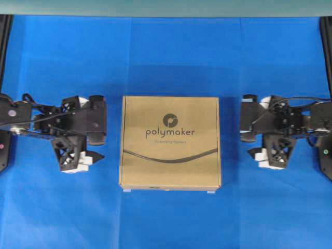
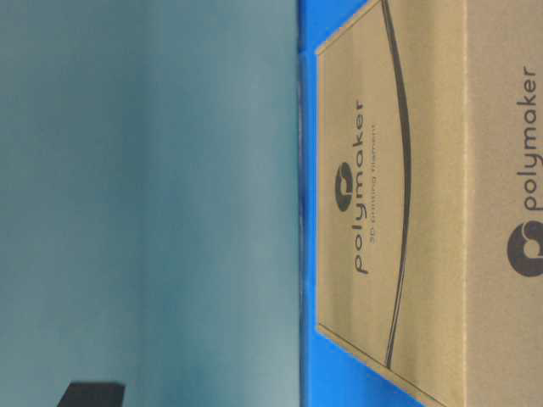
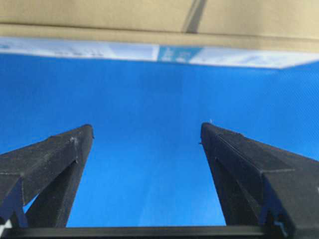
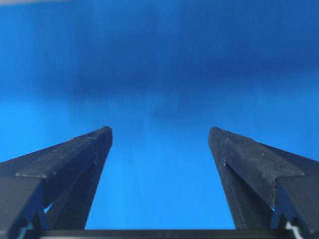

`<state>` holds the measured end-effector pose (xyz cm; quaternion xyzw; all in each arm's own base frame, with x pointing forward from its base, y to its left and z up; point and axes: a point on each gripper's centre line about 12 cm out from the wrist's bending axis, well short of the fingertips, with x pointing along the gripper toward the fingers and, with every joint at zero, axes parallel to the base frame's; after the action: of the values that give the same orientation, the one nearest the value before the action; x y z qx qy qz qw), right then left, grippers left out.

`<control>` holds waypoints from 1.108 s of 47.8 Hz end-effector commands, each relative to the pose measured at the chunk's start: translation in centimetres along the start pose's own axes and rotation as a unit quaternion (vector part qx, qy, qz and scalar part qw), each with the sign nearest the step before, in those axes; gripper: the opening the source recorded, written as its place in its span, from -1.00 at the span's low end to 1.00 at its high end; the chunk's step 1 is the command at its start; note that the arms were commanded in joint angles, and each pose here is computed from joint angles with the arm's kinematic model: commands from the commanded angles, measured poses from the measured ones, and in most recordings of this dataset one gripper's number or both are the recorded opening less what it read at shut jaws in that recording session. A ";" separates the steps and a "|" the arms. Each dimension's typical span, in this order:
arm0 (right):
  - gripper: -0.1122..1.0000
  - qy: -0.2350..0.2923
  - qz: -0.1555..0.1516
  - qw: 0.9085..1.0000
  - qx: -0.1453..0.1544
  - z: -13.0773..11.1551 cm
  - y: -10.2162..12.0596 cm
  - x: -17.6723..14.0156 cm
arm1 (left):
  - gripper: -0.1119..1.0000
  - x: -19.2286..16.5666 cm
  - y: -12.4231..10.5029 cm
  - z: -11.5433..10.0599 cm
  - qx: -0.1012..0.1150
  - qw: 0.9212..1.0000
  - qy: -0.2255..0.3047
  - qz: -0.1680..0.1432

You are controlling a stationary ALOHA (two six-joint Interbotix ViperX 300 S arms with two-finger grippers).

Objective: Lift up the cardboard box by clamping it between your arms.
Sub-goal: 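Press both grippers inward against opposite sides of the polymaker box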

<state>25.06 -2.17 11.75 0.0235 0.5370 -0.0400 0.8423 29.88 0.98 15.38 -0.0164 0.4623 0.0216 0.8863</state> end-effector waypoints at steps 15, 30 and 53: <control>0.98 -0.047 0.000 0.999 -0.005 4.0 0.0 2.0 | 0.72 2.0 0.2 2.3 0.007 1.000 -0.008 0.002; 0.98 -0.066 0.001 0.998 -0.006 6.2 0.1 3.4 | 0.72 3.4 0.4 3.3 0.033 0.999 -0.002 0.005; 0.98 -0.067 0.005 0.998 -0.008 6.9 0.6 3.2 | 0.72 3.2 0.6 4.8 0.031 0.999 -0.018 0.007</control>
<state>31.17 -2.46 10.08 0.0124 0.5080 -0.0320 0.8606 34.29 1.65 14.03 0.0132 0.4724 0.0109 0.8812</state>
